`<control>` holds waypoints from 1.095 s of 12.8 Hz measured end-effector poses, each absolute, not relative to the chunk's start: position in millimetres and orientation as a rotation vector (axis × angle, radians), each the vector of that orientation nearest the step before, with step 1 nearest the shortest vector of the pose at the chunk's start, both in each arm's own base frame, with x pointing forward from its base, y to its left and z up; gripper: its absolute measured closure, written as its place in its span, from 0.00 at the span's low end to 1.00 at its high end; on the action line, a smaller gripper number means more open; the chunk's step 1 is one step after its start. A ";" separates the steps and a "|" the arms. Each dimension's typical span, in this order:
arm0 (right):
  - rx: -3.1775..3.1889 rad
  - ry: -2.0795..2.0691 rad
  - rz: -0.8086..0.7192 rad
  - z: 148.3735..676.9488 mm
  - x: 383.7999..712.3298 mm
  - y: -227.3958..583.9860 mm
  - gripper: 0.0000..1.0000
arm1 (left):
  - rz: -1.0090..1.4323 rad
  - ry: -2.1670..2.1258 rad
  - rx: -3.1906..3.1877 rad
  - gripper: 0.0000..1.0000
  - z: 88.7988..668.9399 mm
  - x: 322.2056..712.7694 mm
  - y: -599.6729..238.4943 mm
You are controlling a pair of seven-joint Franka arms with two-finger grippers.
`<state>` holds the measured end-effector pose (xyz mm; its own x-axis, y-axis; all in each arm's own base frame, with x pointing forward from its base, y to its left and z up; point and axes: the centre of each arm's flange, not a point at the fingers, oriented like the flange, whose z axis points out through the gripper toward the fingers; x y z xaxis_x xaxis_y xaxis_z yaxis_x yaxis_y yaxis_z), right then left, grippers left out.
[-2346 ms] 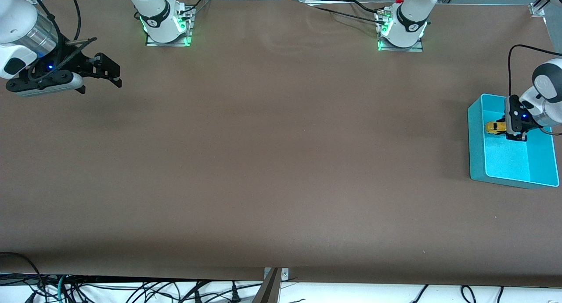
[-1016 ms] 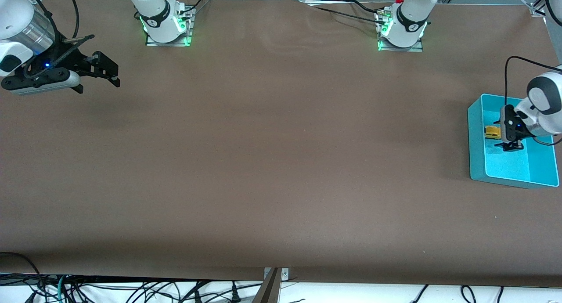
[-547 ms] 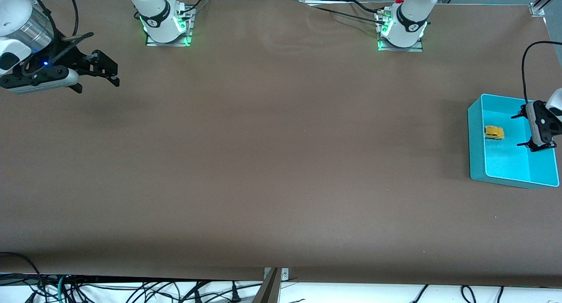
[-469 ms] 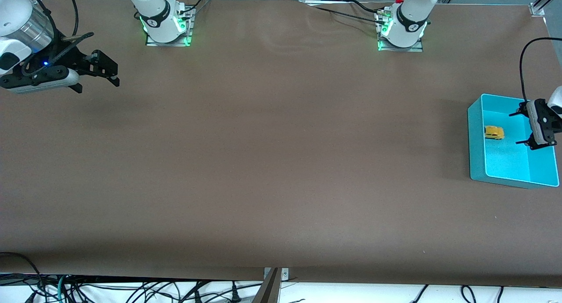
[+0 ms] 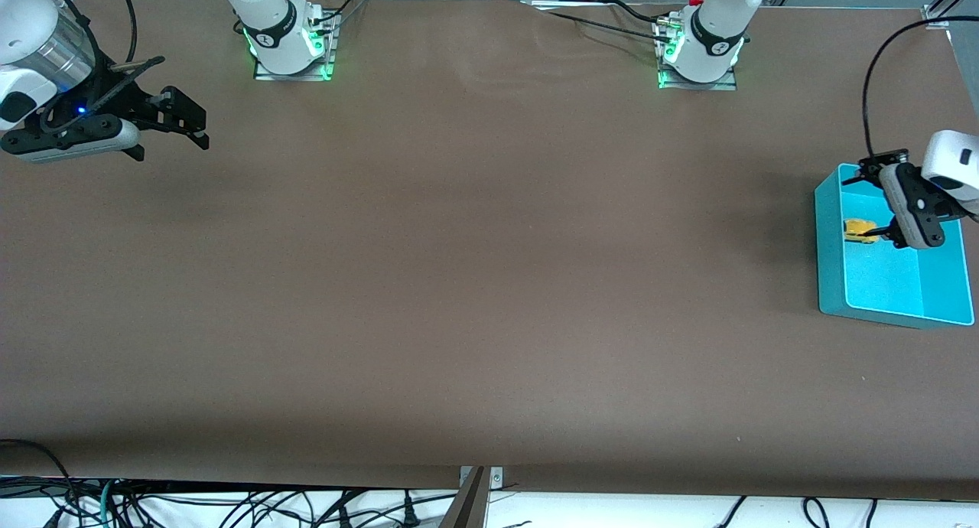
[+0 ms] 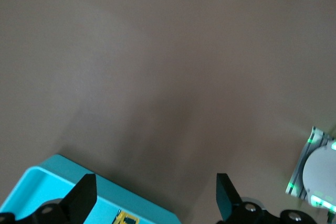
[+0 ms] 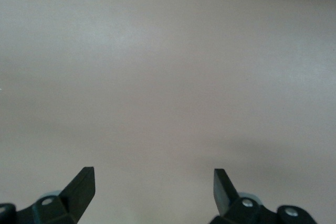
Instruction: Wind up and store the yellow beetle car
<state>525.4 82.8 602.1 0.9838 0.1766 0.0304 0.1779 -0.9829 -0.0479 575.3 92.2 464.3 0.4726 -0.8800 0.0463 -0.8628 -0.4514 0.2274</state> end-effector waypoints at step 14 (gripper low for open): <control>-3.079 -0.276 -0.035 601.8 525.1 82.9 0.00 | -0.219 0.013 3.023 0.00 574.2 580.4 -43.0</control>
<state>525.1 82.9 601.8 0.9838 0.1771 0.0272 0.1783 -0.9828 -0.0478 580.4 -43.0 574.2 0.9896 0.0004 -0.1439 0.0163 -0.9938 0.1096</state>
